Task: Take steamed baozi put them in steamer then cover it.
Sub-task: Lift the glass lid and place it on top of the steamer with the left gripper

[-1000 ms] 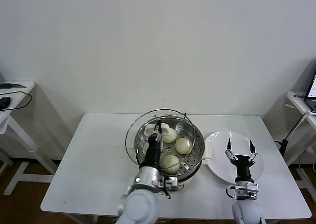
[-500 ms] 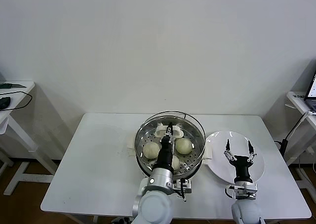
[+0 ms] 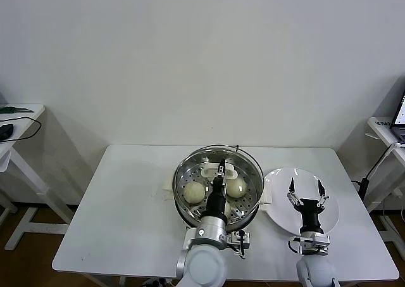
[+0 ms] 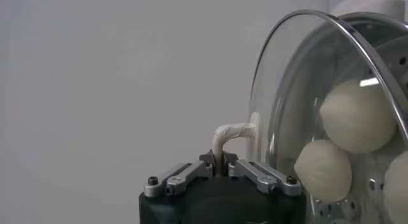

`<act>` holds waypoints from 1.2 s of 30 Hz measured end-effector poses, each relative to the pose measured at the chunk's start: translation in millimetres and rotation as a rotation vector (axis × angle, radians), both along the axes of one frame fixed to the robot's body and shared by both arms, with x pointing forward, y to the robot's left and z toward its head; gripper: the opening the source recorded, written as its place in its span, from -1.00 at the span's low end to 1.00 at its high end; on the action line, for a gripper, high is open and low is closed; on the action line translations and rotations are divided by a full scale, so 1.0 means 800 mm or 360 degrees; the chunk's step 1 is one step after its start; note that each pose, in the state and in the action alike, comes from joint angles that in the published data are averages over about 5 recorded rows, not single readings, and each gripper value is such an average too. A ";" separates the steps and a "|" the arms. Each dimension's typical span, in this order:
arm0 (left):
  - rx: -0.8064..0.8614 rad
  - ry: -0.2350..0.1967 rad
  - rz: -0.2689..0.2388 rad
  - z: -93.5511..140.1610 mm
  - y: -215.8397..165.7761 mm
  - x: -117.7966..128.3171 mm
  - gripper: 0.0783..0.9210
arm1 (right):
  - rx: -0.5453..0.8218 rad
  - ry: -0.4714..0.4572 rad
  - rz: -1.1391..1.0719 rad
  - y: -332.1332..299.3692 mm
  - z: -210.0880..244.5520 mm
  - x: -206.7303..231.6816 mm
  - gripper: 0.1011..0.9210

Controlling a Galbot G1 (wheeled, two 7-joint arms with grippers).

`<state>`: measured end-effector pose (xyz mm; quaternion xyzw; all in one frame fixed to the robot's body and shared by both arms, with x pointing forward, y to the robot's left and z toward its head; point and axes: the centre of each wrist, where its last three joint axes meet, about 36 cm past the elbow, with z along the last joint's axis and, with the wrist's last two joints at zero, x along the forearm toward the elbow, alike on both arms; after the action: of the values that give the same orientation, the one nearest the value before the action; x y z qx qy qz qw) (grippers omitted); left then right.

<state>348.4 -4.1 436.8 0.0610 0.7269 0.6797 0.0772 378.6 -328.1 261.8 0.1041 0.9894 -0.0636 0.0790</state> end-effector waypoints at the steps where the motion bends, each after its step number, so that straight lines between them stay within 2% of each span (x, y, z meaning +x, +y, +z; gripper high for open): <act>1: 0.0009 -0.0001 0.0001 -0.001 0.000 0.000 -0.74 | 0.0000 0.0000 0.0000 0.000 0.000 0.000 0.76; 36: 0.0117 0.0022 0.0032 -0.017 -0.009 0.005 -0.74 | 0.0005 0.0002 0.0005 0.001 -0.001 0.002 0.76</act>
<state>352.2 -11.1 423.4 0.0612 0.7025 0.7063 0.0630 380.4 -326.9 261.2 0.1026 0.9897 -0.0621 0.0783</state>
